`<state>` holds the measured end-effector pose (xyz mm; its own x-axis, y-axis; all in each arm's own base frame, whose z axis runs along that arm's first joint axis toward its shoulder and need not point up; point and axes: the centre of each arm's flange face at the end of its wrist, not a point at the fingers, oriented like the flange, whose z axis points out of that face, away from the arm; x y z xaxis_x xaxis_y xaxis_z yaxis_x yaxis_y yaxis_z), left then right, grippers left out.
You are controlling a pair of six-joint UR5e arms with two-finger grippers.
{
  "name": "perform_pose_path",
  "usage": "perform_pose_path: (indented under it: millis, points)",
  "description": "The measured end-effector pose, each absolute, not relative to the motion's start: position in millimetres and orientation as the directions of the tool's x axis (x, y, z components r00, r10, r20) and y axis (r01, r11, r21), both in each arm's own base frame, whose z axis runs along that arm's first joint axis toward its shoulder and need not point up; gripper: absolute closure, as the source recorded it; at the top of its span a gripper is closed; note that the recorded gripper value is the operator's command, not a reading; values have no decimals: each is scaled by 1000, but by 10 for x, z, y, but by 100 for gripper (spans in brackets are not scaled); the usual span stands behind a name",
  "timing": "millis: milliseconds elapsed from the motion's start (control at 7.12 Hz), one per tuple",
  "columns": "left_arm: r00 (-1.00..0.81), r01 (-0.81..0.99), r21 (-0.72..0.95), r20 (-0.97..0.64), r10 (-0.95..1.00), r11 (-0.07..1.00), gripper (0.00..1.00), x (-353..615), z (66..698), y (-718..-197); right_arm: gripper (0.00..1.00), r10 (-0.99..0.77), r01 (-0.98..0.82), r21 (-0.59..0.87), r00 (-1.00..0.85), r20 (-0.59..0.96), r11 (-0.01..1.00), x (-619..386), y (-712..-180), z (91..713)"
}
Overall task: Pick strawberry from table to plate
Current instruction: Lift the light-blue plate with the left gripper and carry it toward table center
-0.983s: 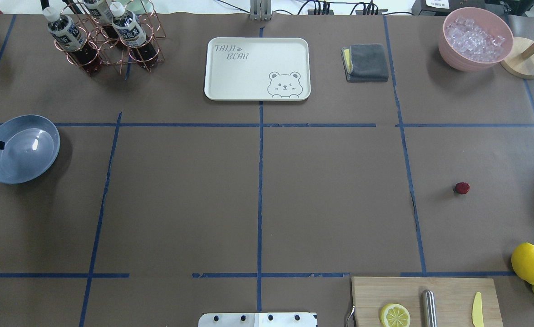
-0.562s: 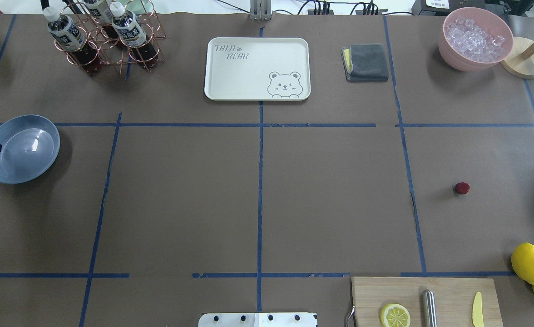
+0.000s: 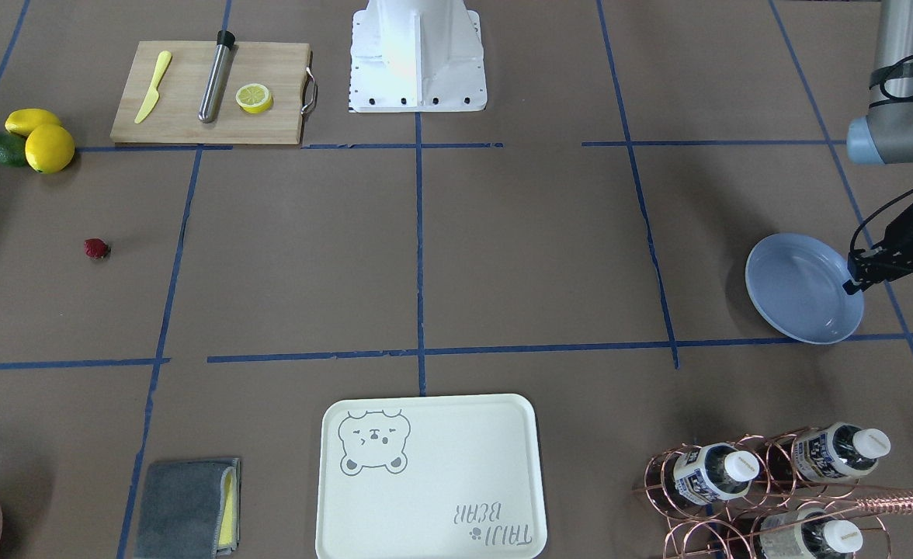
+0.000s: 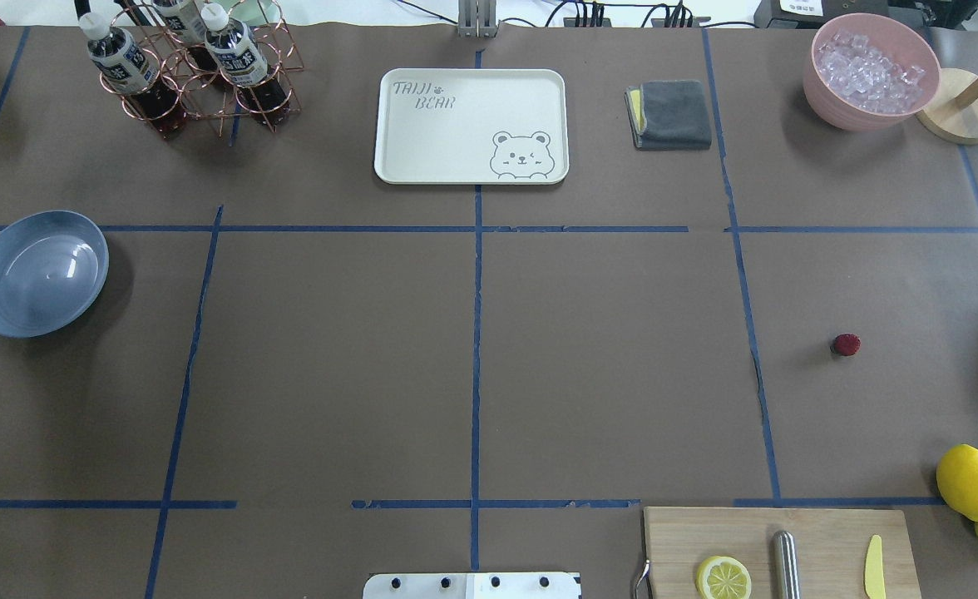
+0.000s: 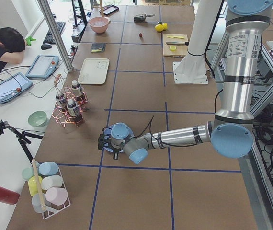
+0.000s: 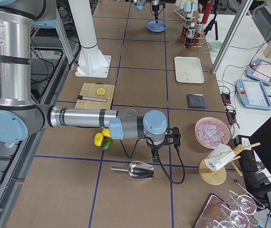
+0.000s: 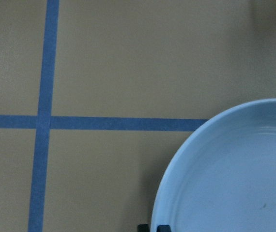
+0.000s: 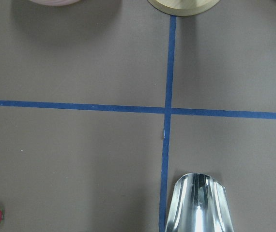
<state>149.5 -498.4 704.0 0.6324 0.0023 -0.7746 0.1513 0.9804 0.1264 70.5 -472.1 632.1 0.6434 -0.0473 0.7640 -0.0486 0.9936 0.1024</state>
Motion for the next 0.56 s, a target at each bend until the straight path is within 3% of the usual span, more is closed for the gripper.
perform_pose_path:
  millis: [562]
  points:
    - [491, 122, 22, -870, -41, 992, 100, 1141, 6158, -5078, 0, -52, -41, 103, 644, 763, 994, 669, -4732, 6316]
